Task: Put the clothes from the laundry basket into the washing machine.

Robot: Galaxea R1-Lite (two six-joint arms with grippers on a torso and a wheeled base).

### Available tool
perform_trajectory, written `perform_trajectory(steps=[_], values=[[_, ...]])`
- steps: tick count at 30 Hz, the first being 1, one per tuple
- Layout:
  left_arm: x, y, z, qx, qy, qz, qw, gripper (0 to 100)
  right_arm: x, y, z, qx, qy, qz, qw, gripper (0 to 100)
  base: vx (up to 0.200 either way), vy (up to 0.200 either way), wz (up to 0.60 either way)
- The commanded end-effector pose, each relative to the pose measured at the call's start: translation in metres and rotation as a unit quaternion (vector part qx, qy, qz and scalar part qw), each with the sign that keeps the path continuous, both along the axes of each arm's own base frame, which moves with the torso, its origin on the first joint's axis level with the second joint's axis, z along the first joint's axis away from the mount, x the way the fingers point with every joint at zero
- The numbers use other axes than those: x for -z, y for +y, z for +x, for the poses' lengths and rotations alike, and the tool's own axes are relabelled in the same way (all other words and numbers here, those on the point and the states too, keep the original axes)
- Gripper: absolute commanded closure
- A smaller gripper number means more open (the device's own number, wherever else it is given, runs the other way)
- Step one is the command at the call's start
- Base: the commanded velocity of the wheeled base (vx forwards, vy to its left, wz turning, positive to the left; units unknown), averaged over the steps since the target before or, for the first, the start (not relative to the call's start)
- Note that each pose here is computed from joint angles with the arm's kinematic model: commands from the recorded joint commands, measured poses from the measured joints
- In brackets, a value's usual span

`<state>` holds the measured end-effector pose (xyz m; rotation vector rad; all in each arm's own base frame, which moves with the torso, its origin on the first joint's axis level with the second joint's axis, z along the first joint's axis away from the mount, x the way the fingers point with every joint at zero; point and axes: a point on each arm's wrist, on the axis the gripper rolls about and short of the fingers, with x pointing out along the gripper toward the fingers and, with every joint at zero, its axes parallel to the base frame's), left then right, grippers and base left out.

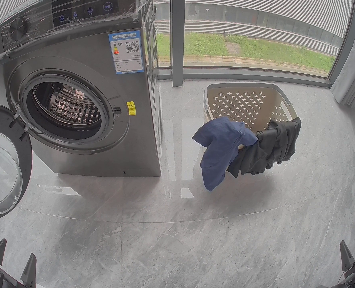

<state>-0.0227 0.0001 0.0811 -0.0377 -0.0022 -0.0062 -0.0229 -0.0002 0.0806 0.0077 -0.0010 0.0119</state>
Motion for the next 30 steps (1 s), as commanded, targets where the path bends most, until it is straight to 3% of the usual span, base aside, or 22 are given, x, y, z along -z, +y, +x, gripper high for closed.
perform_trajectory(steps=[1,17,30], values=[[0.0053,0.0,-0.0001,0.0,0.0,0.0,1.0,0,0.0048,0.0,0.0,0.0,0.001,0.0,1.0,0,0.0,-0.2,0.0],[0.0053,0.0,-0.0001,0.0,0.0,0.0,1.0,0,0.0048,0.0,0.0,0.0,0.001,0.0,1.0,0,0.0,-0.2,0.0],[0.0053,0.0,-0.0001,-0.001,0.0,0.0,1.0,0,0.0048,0.0,0.0,0.001,0.001,0.0,1.0,0,0.0,0.0,0.0]])
